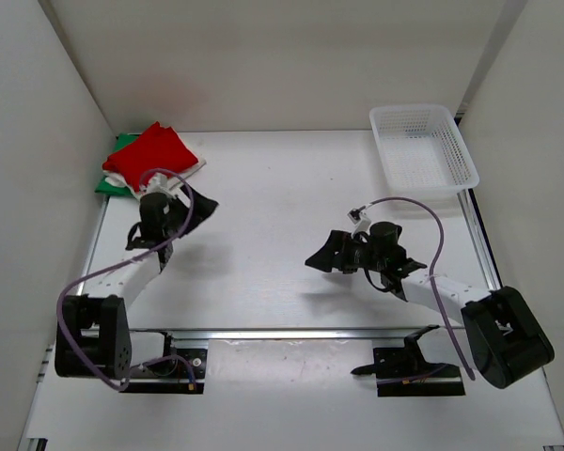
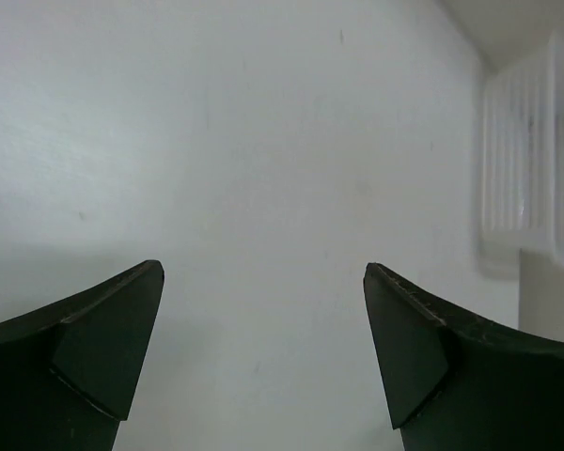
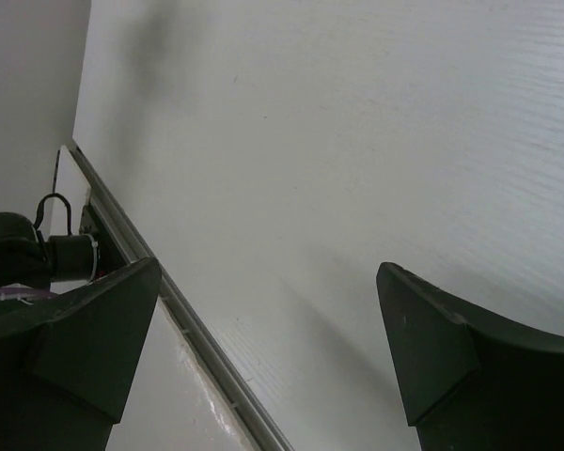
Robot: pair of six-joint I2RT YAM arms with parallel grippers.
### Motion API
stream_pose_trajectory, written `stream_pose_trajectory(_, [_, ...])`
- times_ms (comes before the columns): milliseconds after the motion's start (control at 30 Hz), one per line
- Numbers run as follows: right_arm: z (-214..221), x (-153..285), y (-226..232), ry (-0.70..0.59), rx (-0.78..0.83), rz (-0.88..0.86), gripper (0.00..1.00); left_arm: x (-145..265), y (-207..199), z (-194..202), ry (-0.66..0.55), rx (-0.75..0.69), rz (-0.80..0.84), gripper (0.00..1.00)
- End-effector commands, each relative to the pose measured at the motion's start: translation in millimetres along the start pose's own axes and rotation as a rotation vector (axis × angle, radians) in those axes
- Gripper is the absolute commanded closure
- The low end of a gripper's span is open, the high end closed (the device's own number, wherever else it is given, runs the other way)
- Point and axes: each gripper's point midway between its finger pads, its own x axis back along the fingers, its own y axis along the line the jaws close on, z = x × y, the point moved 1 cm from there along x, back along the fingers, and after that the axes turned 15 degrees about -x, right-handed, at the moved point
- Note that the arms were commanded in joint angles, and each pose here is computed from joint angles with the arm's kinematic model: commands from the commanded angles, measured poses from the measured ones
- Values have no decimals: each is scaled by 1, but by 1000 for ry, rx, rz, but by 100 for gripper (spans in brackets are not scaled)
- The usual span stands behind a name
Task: Fold and stack the t-shirts
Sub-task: Put the neatly folded tshirt into the corner of the board with the left arm
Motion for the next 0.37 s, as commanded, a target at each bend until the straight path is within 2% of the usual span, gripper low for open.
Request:
stream_pose_trajectory(0, [-5, 3, 4, -65, 82, -11, 0, 24, -11, 50, 123, -135, 39, 1])
stream_pose_trajectory(33, [-6, 3, 6, -66, 86, -22, 1, 28, -12, 65, 158, -138, 51, 1])
stream_pose_trajectory(133, [-1, 7, 4, -61, 96, -33, 1, 45, -17, 73, 156, -143, 86, 1])
stream_pose_trajectory(233, [-1, 10, 4, -66, 102, -48, 1, 62, -32, 81, 152, -208, 129, 1])
stream_pose_trajectory(333, [-3, 12, 8, -76, 104, -64, 1, 64, -32, 94, 197, -265, 98, 2])
